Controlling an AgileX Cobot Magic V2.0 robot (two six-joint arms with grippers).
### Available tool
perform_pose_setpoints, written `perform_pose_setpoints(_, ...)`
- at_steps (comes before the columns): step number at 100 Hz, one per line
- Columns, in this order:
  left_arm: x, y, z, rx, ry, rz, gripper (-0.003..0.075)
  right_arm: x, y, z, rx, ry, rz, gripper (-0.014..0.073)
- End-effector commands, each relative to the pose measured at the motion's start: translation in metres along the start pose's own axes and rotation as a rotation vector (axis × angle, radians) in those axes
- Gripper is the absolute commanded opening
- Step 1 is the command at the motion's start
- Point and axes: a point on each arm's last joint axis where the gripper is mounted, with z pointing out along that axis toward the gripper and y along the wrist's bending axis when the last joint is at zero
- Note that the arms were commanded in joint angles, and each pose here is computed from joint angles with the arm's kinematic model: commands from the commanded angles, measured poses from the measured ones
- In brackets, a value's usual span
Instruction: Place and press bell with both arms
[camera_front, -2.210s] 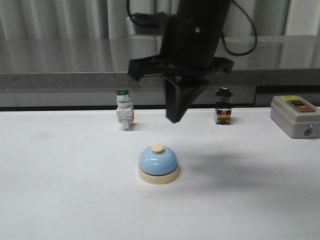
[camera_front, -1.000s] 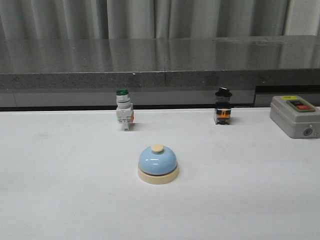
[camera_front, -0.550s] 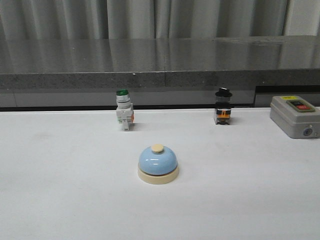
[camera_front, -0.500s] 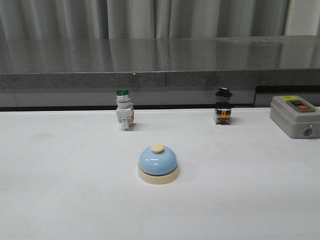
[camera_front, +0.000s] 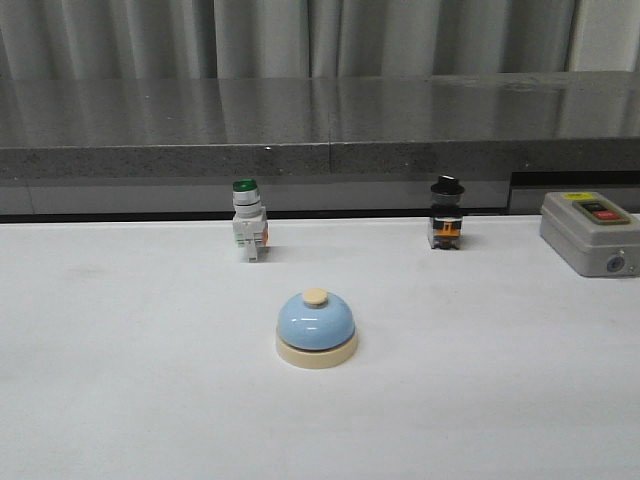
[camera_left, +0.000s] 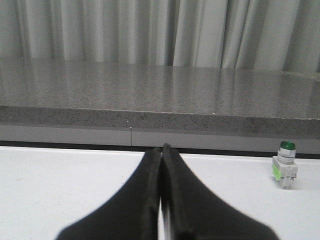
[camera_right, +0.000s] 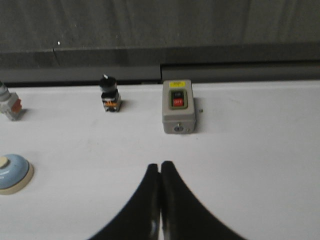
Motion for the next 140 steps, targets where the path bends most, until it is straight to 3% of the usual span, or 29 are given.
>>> perform_pose_setpoints(1, 0.005, 0.001, -0.001, -0.002, -0.068, -0.013, -0.0020, -0.007, 0.000, -0.009, 0.005, -0.179, -0.002, -0.0060)
perform_pose_setpoints(19, 0.005, 0.001, -0.001, -0.002, -0.068, -0.013, -0.0020, 0.010, -0.002, -0.017, 0.005, -0.321, -0.004, -0.0060)
perform_pose_setpoints(44, 0.005, 0.001, -0.001, -0.002, -0.068, -0.013, -0.0020, 0.020, -0.006, -0.002, 0.036, -0.373, -0.045, -0.0060)
perform_pose_setpoints(68, 0.005, 0.001, -0.001, -0.002, -0.068, -0.013, -0.0020, 0.036, -0.009, 0.013, 0.059, -0.520, -0.104, -0.0060)
perform_pose_setpoints(93, 0.005, 0.001, -0.001, -0.002, -0.068, -0.013, -0.0020, 0.068, -0.012, 0.030, 0.060, -0.447, -0.102, -0.0060)
perform_pose_setpoints(140, 0.005, 0.001, -0.001, -0.002, -0.068, -0.013, -0.0020, 0.069, -0.012, 0.031, 0.061, -0.424, -0.102, -0.0060)
